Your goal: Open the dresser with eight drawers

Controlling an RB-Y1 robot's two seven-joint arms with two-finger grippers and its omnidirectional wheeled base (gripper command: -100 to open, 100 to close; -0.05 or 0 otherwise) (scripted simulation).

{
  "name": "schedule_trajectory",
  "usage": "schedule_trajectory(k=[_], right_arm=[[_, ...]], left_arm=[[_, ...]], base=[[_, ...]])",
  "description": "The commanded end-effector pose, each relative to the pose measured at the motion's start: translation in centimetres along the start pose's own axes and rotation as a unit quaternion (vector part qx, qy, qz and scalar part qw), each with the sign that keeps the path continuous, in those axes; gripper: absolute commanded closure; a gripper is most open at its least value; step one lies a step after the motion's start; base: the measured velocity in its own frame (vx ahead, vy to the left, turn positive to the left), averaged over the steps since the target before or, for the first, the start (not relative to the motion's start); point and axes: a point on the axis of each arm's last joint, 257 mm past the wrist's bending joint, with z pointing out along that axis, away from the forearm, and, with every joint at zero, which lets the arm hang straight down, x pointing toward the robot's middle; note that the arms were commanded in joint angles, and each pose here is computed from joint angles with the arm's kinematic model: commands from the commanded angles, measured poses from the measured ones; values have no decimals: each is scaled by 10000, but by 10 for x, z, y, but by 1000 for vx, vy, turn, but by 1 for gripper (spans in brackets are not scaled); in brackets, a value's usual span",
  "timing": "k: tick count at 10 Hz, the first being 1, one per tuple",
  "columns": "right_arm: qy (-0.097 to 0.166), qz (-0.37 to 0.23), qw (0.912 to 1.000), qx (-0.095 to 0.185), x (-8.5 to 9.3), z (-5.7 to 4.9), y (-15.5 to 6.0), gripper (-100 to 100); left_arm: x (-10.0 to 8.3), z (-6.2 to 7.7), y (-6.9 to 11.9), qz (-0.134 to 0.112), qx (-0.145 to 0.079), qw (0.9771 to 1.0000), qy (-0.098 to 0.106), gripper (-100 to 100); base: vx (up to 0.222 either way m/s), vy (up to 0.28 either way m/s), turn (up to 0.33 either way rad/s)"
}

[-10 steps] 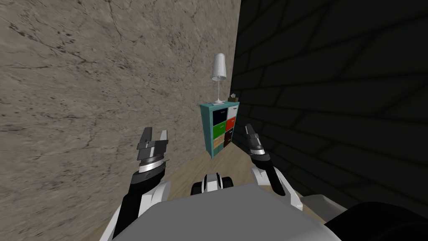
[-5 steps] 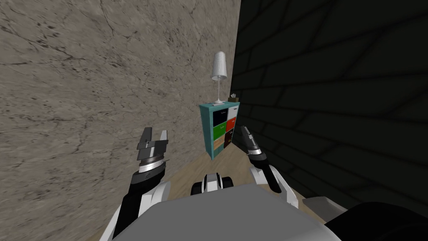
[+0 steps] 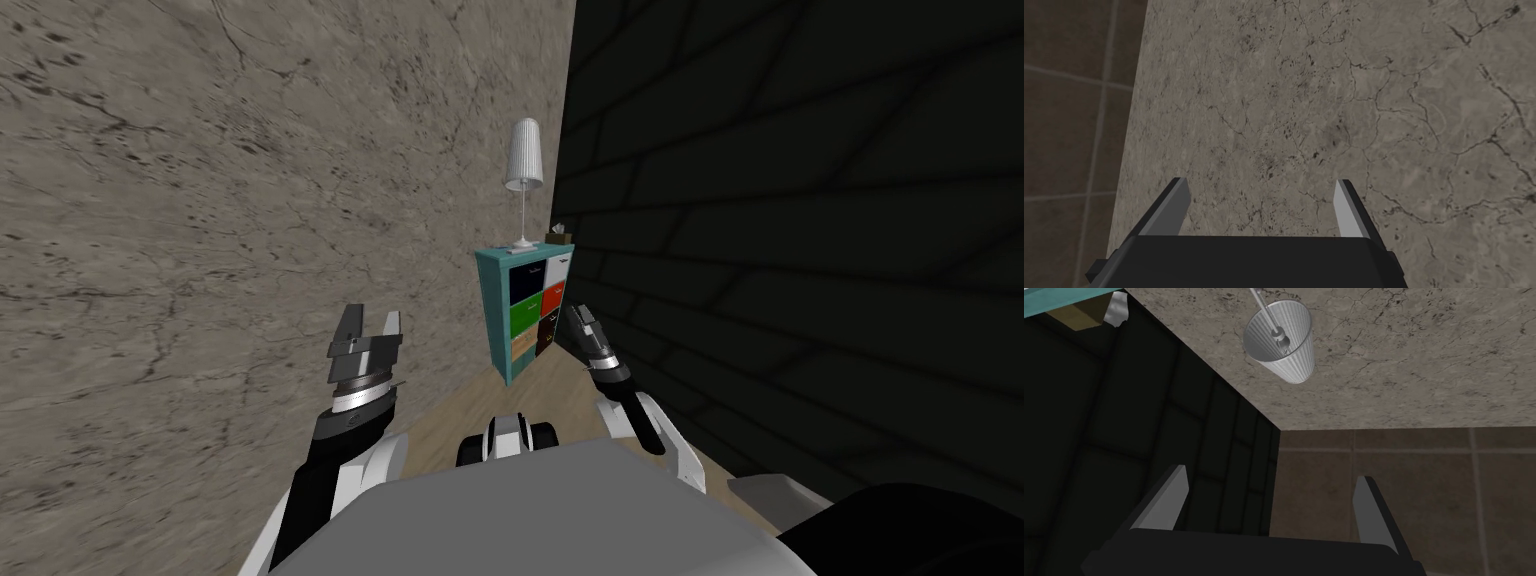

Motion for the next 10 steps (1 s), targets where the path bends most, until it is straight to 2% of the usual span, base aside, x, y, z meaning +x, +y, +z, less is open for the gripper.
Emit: schedule_trajectory(k=[1,2,3,5,6,7,8,10], right_arm=[[160,-443,9989,-49,13,-2,-2,-100],[159,-573,9982,-51,13,-2,-2,-100],[301,-808,9962,-101,25,-5,-5,-100],[299,-1003,9945,-107,25,-5,-5,-100],[440,-1276,9907,-167,37,-7,-7,-100],[438,-1410,9889,-173,37,-7,-7,-100],[580,-1636,9845,-239,50,-10,-9,-100],[574,-1879,9802,-253,50,-10,-9,-100]], left_arm=[[0,0,0,0,0,10000,0,0],[0,0,0,0,0,10000,0,0],[0,0,0,0,0,10000,0,0],[0,0,0,0,0,10000,0,0],[0,0,0,0,0,10000,0,0],[0,0,0,0,0,10000,0,0],[0,0,0,0,0,10000,0,0],[0,0,0,0,0,10000,0,0]], base=[[47,10,-39],[46,10,-22],[73,11,-38],[48,6,-8],[46,0,-45],[53,5,-22],[74,6,-45],[46,3,-10]])
